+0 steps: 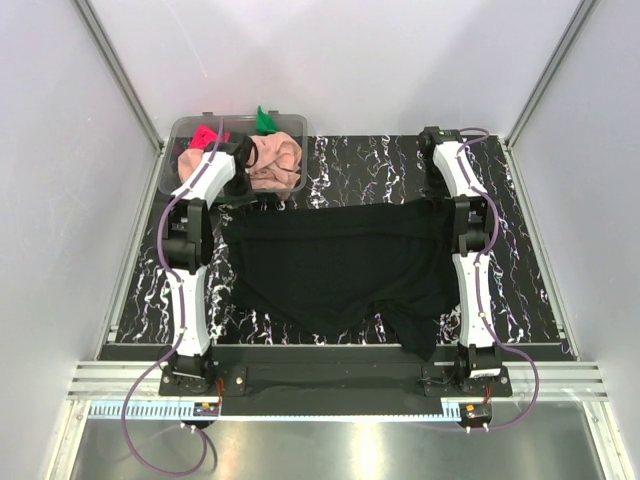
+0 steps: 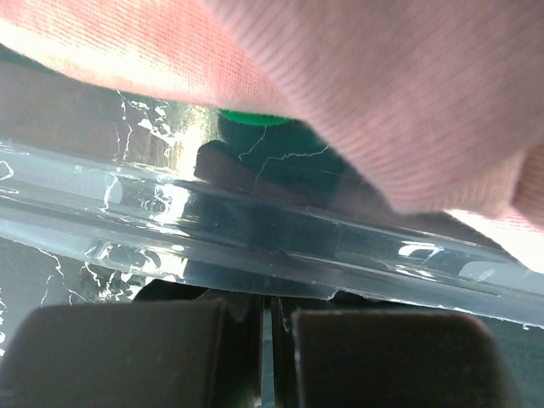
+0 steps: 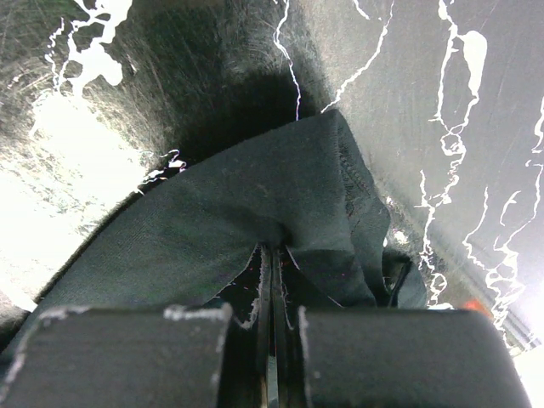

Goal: Fold and stack the t-shirts
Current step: Fold the tshirt

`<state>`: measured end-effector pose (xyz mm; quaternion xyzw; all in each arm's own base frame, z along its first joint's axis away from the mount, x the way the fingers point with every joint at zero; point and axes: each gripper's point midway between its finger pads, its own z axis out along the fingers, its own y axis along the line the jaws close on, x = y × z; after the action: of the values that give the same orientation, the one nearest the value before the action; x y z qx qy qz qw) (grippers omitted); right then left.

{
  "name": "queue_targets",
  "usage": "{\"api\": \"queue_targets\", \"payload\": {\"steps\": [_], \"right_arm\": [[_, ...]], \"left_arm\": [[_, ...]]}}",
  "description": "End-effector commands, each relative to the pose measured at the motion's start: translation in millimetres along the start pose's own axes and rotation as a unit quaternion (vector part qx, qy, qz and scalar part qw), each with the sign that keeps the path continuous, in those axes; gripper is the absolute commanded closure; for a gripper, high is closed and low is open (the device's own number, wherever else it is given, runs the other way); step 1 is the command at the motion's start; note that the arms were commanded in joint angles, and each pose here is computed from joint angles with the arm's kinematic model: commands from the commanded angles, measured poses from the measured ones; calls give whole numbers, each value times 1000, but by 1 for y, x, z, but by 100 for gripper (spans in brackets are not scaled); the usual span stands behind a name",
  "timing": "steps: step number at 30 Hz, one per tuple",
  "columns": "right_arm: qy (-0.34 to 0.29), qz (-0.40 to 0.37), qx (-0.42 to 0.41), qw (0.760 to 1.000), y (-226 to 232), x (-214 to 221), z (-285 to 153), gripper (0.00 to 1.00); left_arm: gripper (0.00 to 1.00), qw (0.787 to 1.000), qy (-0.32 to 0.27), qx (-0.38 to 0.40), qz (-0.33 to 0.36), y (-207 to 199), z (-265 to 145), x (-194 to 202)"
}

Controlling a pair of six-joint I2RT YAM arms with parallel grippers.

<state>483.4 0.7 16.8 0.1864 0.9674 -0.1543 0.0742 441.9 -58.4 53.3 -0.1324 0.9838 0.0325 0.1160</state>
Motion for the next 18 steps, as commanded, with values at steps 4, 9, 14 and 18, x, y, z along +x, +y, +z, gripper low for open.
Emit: {"api": "queue_targets", "payload": {"steps": [4,9,14,18], "right_arm": [[-22,11,-77,997,23,-8,-16,100],[-128,30,-160,978,14,-29,-101,100],[-198,32,-235,951,-6,-28,-197,72],[-181,24,-244,952,-28,20,-238,71]], "left_arm": [[64,997,-60,40,-4,-14,-17,-27],[34,991,-115,69,9,-17,-70,-25],[29,981,-164,99,19,-20,-129,-17],[29,979,-167,118,25,-17,-173,17]]}}
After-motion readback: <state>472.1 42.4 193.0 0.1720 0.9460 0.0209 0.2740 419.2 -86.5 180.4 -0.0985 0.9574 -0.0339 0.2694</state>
